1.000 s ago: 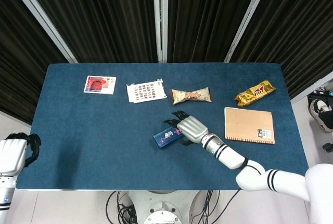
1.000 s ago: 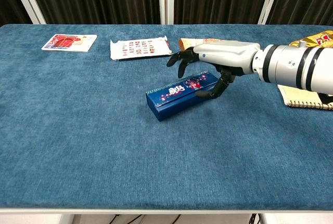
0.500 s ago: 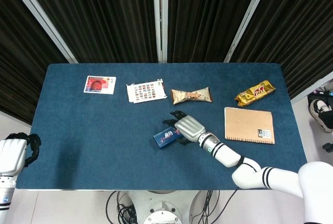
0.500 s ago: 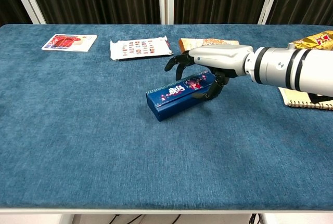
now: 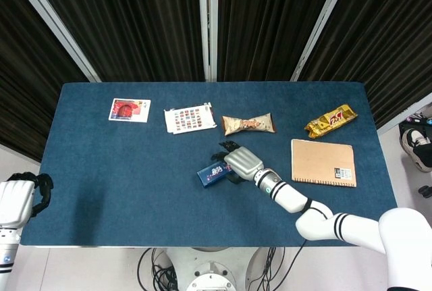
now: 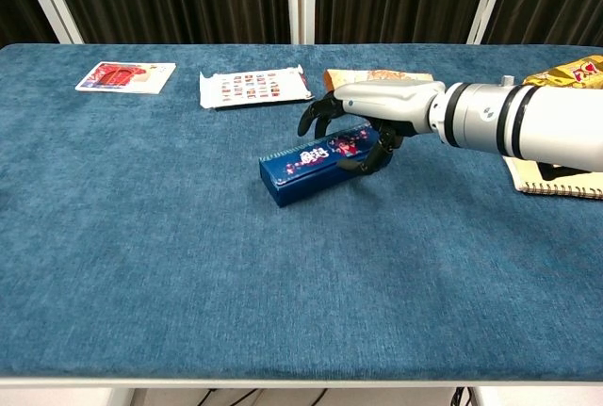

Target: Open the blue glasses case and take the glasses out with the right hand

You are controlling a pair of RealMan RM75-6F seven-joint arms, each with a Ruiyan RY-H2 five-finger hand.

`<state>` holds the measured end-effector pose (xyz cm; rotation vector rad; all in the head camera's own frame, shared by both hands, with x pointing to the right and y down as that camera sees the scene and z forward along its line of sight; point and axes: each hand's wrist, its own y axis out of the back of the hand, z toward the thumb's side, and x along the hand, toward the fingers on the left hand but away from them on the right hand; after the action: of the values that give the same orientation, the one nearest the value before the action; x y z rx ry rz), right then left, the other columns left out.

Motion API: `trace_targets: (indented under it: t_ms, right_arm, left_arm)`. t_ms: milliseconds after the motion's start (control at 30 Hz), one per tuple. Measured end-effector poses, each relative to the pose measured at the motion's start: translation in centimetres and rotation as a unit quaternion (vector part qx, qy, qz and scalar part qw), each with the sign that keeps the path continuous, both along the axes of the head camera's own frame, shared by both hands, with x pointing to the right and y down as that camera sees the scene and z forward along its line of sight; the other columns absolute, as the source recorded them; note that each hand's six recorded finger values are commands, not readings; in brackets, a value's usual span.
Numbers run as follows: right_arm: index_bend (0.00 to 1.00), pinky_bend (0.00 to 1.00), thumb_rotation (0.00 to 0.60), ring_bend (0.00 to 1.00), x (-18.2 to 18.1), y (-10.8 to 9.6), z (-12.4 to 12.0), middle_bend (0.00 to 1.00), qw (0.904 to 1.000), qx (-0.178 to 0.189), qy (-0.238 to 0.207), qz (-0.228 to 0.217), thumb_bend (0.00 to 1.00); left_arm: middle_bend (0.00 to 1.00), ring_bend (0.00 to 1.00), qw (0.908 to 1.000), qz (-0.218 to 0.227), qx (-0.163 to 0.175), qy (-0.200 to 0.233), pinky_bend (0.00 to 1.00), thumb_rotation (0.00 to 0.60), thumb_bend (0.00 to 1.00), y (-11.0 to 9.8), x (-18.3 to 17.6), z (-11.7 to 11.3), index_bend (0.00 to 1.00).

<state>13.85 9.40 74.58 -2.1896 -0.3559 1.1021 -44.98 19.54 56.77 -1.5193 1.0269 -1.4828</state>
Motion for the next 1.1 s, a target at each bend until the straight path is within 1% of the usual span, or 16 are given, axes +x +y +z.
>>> trace_targets:
  t_ms: [200,367,433,533,600,633,700,767,833,867,933,1033,1100]
  right_arm:
    - [0.28,0.0,0.6,0.0,0.1,-0.4,0.3,0.32,1.0,0.002,0.004,0.006,0.48]
    - [0.36,0.0,0.6,0.04,0.0,-1.0,0.8,0.35,0.9999,0.005,0.007,0.014,0.48]
    - [0.4,0.0,0.6,0.06,-0.1,-1.3,0.9,0.37,0.9998,0.005,0.007,0.02,0.51]
    - [0.44,0.0,0.6,0.09,-0.1,-1.7,1.1,0.39,0.9996,-0.002,0.01,0.026,0.59]
    - [0.44,0.0,0.6,0.09,-0.1,-2.1,1.3,0.39,0.9994,-0.008,0.015,0.031,0.61]
    - [0.44,0.0,0.6,0.09,-0.1,-2.4,1.4,0.38,0.9993,-0.01,0.019,0.032,0.6]
    - [0.42,0.0,0.6,0.09,-0.2,-3.0,1.7,0.36,0.9989,-0.013,0.029,0.033,0.57]
    - [0.35,0.0,0.6,0.07,-0.5,-3.4,2.0,0.32,0.9986,-0.016,0.038,0.032,0.54]
    - [0.25,0.0,0.6,0.02,-1.1,-3.8,2.2,0.27,0.9983,-0.023,0.043,0.032,0.53]
    - [0.21,0.0,0.6,0.01,-1.5,-3.9,2.3,0.25,0.9983,-0.025,0.043,0.031,0.53]
    - [0.11,0.0,0.6,0.0,-2.5,-4.0,2.4,0.2,0.9984,-0.026,0.042,0.027,0.52]
    - [0.04,0.0,0.6,0.0,-3.4,-4.1,2.4,0.15,0.9987,-0.023,0.039,0.026,0.52]
    - [0.02,0.0,0.6,0.0,-3.8,-4.2,2.5,0.12,0.9988,-0.017,0.036,0.027,0.52]
  left_arm:
    - [0.64,0.45,1.0,0.0,0.0,0.0,0.45,0.6,0.58,0.0,0.0,0.0,0.66]
    - [0.64,0.45,1.0,0.0,0.0,0.001,0.45,0.6,0.58,0.0,0.0,0.0,0.66]
    - [0.64,0.45,1.0,0.0,-0.001,0.001,0.45,0.6,0.58,0.0,0.0,0.0,0.66]
    - [0.64,0.45,1.0,0.0,-0.001,0.002,0.45,0.6,0.58,0.0,0.0,0.0,0.66]
    - [0.64,0.45,1.0,0.0,-0.001,0.002,0.45,0.6,0.58,0.0,0.0,0.0,0.66]
    - [0.64,0.45,1.0,0.0,-0.001,0.002,0.45,0.6,0.58,0.0,0.0,0.0,0.66]
    - [0.64,0.45,1.0,0.0,-0.001,0.002,0.45,0.6,0.58,0.0,0.0,0.0,0.66]
    - [0.64,0.45,1.0,0.0,-0.001,0.002,0.45,0.6,0.58,0.0,0.0,0.0,0.66]
    - [0.64,0.45,1.0,0.0,-0.001,0.002,0.44,0.6,0.58,0.0,0.0,0.0,0.66]
    - [0.64,0.45,1.0,0.0,-0.001,0.002,0.44,0.6,0.58,0.0,0.0,0.0,0.66]
    - [0.64,0.45,1.0,0.0,-0.001,0.002,0.44,0.6,0.58,0.0,0.0,0.0,0.66]
    - [0.64,0.45,1.0,0.0,-0.001,0.003,0.44,0.6,0.58,0.0,0.0,0.0,0.66]
    - [0.64,0.45,1.0,0.0,-0.001,0.003,0.44,0.6,0.58,0.0,0.0,0.0,0.66]
